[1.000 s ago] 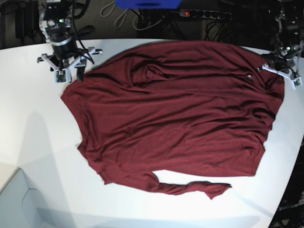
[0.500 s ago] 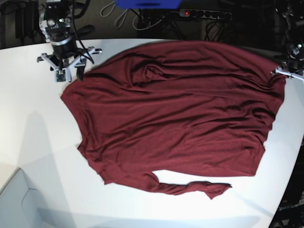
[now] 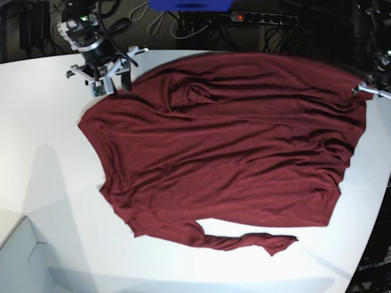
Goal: Layout the t-shirt on the table in an organized manner, then fold the t-shirt properly
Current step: 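Move the right gripper along the collar edge and grasp the shirt, then grasp the shirt shoulder with the left gripper, pinching the fabric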
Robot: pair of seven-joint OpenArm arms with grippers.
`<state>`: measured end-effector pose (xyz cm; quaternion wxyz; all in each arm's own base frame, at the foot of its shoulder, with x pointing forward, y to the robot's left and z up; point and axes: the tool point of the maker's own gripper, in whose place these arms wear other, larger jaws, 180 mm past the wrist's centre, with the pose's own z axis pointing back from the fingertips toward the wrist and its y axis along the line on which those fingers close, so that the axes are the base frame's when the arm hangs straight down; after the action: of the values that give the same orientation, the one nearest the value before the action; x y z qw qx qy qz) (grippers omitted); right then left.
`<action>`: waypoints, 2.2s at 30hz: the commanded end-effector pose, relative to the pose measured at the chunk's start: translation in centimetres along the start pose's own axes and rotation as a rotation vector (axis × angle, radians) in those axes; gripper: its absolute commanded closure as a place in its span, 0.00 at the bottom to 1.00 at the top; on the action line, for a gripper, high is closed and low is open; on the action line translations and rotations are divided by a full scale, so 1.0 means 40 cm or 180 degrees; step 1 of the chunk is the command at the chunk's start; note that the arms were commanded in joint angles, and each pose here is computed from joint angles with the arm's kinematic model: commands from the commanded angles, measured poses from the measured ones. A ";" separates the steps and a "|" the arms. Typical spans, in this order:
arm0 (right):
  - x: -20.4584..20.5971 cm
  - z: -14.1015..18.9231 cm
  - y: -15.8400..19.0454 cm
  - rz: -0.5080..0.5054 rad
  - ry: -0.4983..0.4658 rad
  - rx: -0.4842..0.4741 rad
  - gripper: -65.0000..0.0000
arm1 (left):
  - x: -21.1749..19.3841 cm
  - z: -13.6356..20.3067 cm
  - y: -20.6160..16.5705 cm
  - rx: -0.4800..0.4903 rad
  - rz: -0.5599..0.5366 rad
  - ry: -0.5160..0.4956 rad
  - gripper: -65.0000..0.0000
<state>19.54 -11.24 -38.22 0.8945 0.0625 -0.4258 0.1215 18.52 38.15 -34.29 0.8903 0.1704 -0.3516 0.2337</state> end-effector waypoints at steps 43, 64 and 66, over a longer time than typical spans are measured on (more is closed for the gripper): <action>-0.150 -0.066 0.179 -0.0281 0.0602 0.0585 1.00 | 0.035 0.003 0.012 0.0059 -0.0052 -0.0139 1.00; 0.028 0.012 0.091 -0.0065 -0.0006 0.0244 1.00 | 0.100 0.044 0.029 0.0094 0.0047 -0.0410 1.00; 0.027 0.013 0.093 -0.0063 -0.0002 0.0254 1.00 | 0.100 0.044 0.029 0.0094 0.0047 -0.0410 1.00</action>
<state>18.35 -7.86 -38.05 0.9017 0.0957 -0.4012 0.1299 18.98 39.00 -31.43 0.8703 0.1830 -0.3872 0.2432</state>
